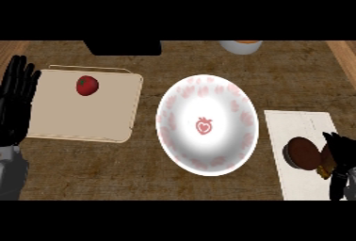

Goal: Pick the sweet potato from the placemat and place it in the bowl

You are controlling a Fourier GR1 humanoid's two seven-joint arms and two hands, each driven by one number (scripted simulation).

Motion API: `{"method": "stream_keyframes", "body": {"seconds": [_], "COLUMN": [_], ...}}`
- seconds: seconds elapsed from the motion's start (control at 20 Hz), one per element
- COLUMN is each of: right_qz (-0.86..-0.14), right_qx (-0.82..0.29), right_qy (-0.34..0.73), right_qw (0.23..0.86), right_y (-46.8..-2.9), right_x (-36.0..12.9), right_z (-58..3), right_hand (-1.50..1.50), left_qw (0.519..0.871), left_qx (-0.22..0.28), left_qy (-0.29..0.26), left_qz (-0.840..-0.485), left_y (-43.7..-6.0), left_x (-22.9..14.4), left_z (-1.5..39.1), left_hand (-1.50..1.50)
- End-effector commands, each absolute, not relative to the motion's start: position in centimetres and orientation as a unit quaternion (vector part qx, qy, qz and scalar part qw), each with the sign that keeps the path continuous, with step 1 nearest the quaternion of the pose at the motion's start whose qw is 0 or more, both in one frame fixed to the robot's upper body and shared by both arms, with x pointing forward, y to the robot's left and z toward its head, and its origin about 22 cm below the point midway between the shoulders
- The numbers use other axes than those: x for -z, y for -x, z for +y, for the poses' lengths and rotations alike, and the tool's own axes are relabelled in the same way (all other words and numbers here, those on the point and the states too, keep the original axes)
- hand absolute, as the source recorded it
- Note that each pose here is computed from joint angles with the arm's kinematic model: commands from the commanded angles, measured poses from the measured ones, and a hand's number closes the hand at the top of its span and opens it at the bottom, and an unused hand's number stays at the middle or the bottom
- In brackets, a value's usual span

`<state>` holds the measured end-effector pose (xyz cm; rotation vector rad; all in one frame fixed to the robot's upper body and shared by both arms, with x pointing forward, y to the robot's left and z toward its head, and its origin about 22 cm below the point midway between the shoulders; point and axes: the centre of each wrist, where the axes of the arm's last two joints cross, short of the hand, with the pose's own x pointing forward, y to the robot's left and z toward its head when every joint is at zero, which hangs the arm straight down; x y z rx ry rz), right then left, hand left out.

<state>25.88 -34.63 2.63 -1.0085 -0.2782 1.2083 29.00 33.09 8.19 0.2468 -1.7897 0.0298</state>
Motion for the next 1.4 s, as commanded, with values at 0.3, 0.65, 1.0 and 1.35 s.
{"method": "stream_keyframes", "body": {"seconds": [0.3,0.65,1.0,1.35], "right_qz": [-0.179,-0.201,-0.217,-0.257], "right_qx": [-0.565,-0.576,-0.353,-0.271], "right_qy": [0.469,0.484,0.502,0.594], "right_qw": [0.654,0.628,0.759,0.712], "right_y": [-27.0,-26.8,-13.6,-5.7], "right_x": [-2.1,-3.8,-0.7,-7.0], "right_z": [-34.7,-35.6,-35.1,-32.5], "right_hand": [1.50,1.50,1.50,1.50], "left_qw": [0.624,0.620,0.636,0.628], "left_qx": [-0.018,-0.006,-0.060,-0.055], "left_qy": [-0.113,-0.104,-0.170,-0.160], "left_qz": [-0.773,-0.777,-0.750,-0.760], "left_y": [-29.3,-29.5,-27.2,-26.5], "left_x": [-7.4,-8.4,-6.9,-7.4], "left_z": [32.8,33.4,36.4,36.7], "left_hand": [0.00,0.00,0.00,0.00]}}
